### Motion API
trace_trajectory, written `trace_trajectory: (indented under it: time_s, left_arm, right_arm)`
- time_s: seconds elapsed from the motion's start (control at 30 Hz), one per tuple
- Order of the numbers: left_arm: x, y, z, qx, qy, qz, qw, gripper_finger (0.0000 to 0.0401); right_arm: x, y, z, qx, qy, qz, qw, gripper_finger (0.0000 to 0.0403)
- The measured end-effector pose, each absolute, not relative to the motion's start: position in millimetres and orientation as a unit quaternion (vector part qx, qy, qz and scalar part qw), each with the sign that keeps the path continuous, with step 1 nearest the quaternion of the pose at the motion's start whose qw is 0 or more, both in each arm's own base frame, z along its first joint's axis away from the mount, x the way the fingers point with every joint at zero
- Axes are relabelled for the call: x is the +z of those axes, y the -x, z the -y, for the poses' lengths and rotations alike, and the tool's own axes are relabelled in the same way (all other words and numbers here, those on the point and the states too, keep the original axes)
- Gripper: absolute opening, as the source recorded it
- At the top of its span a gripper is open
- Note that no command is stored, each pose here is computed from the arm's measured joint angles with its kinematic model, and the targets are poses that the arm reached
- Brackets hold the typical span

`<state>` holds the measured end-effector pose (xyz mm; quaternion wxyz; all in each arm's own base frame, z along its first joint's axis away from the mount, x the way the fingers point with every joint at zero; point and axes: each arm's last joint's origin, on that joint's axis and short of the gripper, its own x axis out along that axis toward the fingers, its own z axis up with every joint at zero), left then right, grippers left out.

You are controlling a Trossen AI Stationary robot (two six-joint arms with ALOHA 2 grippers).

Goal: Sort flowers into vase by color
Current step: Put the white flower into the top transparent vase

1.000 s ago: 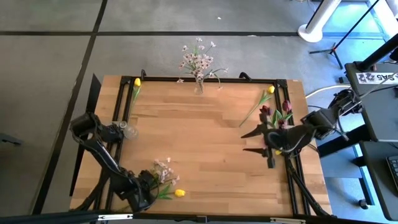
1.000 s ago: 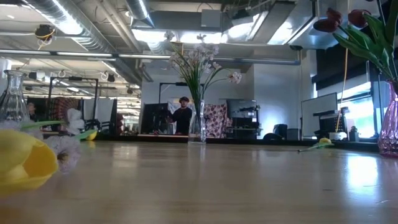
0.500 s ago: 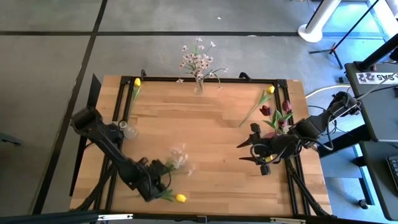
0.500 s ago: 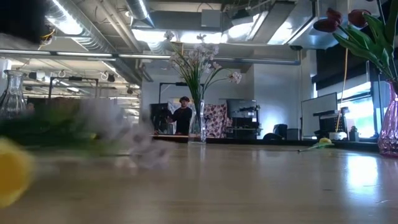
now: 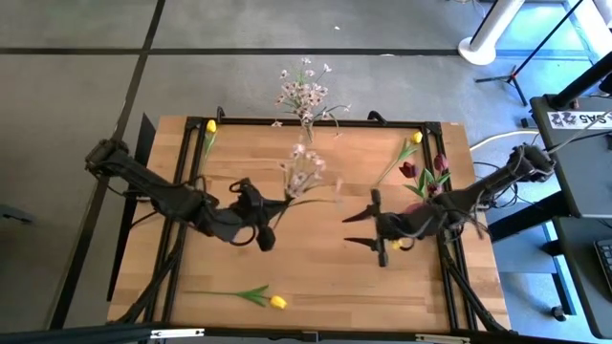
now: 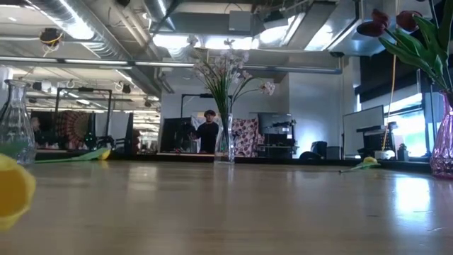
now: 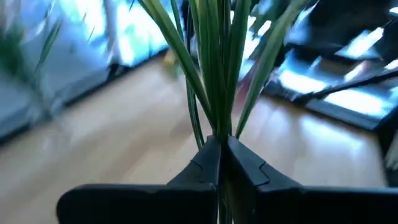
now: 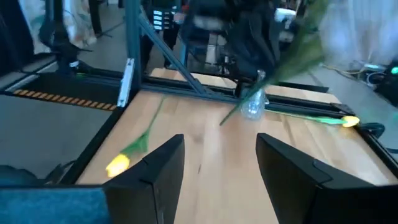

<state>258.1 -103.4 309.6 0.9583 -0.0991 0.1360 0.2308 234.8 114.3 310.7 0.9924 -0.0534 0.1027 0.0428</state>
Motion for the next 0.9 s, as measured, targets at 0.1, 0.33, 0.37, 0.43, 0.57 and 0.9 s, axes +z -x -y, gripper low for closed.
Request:
trace_trajectory:
  time_s: [0.1, 0.33, 0.37, 0.43, 0.57, 0.9]
  left_arm:
    - [319, -268, 103, 0.194, 0.082, -0.090, 0.974, 0.0007]
    - [296, -271, 93, 0.065, 0.081, 0.102, 0.989, 0.0007]
    - [289, -268, 90, 0.066, 0.078, 0.112, 0.988, 0.0007]
    - [273, -266, 85, 0.075, 0.073, 0.113, 0.988, 0.0006]
    - [252, -268, 75, 0.092, 0.061, 0.102, 0.989, 0.0006]
    - [226, -284, 75, 0.069, 0.046, 0.071, 0.994, 0.0009]
  right_arm:
    - [303, -252, -109, 0.044, 0.048, -0.098, 0.993, 0.0198]
    - [305, -278, -101, 0.085, 0.041, -0.074, 0.993, 0.0245]
    - [306, -278, -100, 0.080, 0.048, -0.070, 0.993, 0.0253]
    - [310, -278, -99, 0.060, 0.057, -0.064, 0.995, 0.0265]
    - [311, -282, -89, 0.009, 0.060, -0.064, 0.996, 0.0272]
    - [304, -314, -56, -0.008, -0.001, 0.003, 1.000, 0.0273]
